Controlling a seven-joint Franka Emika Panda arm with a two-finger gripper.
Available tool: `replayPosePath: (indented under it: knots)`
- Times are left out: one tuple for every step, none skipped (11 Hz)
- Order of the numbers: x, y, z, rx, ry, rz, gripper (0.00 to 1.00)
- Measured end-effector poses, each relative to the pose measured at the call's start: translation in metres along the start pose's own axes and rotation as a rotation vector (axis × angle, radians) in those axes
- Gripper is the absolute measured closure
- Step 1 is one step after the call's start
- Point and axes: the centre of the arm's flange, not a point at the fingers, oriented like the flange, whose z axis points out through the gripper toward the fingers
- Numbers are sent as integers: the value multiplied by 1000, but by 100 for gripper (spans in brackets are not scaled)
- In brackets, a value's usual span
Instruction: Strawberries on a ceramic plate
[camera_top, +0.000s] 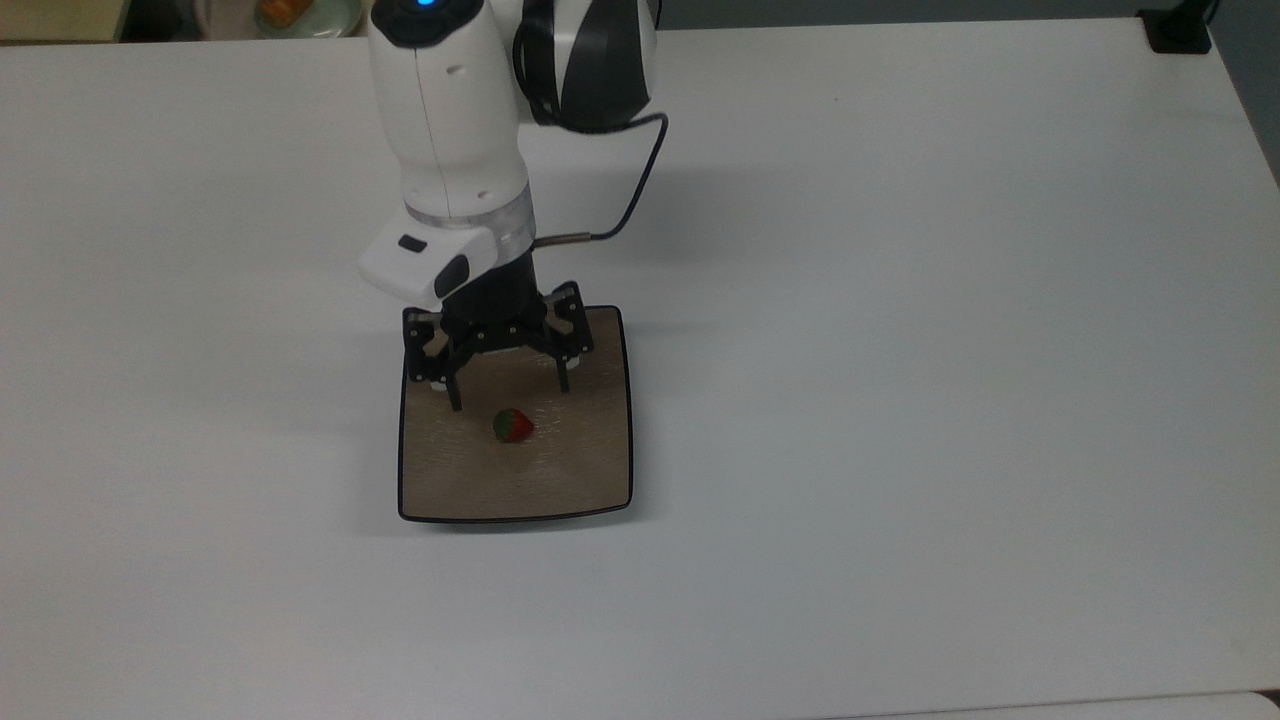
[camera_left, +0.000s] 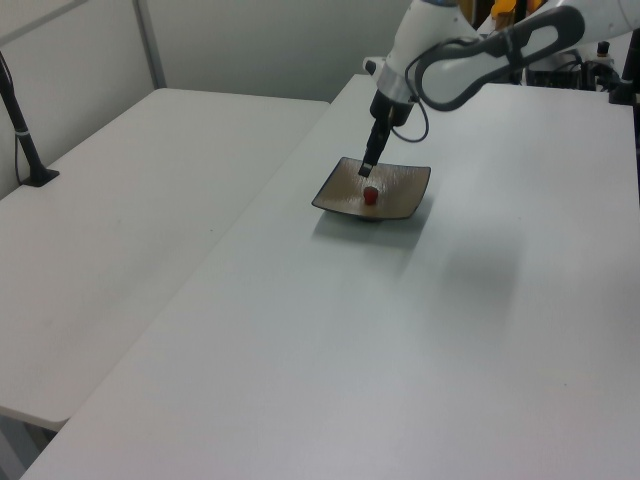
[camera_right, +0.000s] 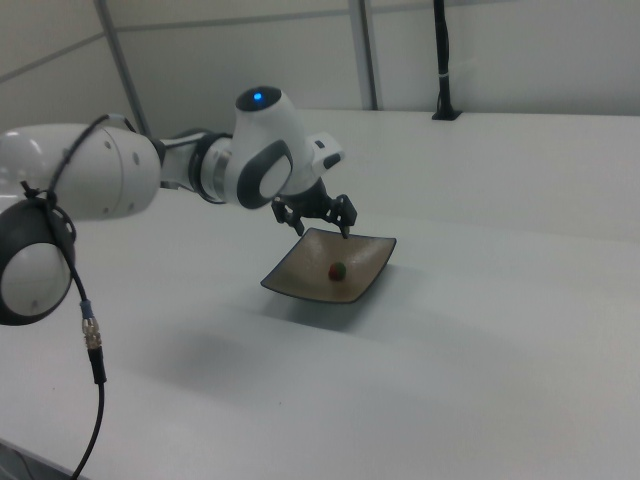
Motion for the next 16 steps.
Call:
replayPosePath:
  knots:
    - [0,-2,-20,14,-36,-2,0]
    - [-1,-4,-47,29,-78,-4,0]
    - [-4,-7,-81,44,-120,5,0]
    - [-9,-11,-114,55,-157,30,0]
    - [-15,-15,-145,62,-187,62,0]
    - [-21,-19,-172,67,-214,95,0]
    - [-28,-22,-193,70,-241,117,0]
    - [-35,-23,-211,60,-270,135,0]
    - [-46,-24,-233,37,-308,148,0]
    - [-52,-26,-247,30,-326,160,0]
    - [-58,-28,-259,30,-336,165,0]
    - [-62,-32,-268,29,-336,174,0]
    - [-66,-39,-271,28,-338,184,0]
    - [-69,-49,-270,28,-344,192,0]
    - [-67,-58,-268,28,-341,196,0]
    - [-64,-67,-264,27,-323,195,0]
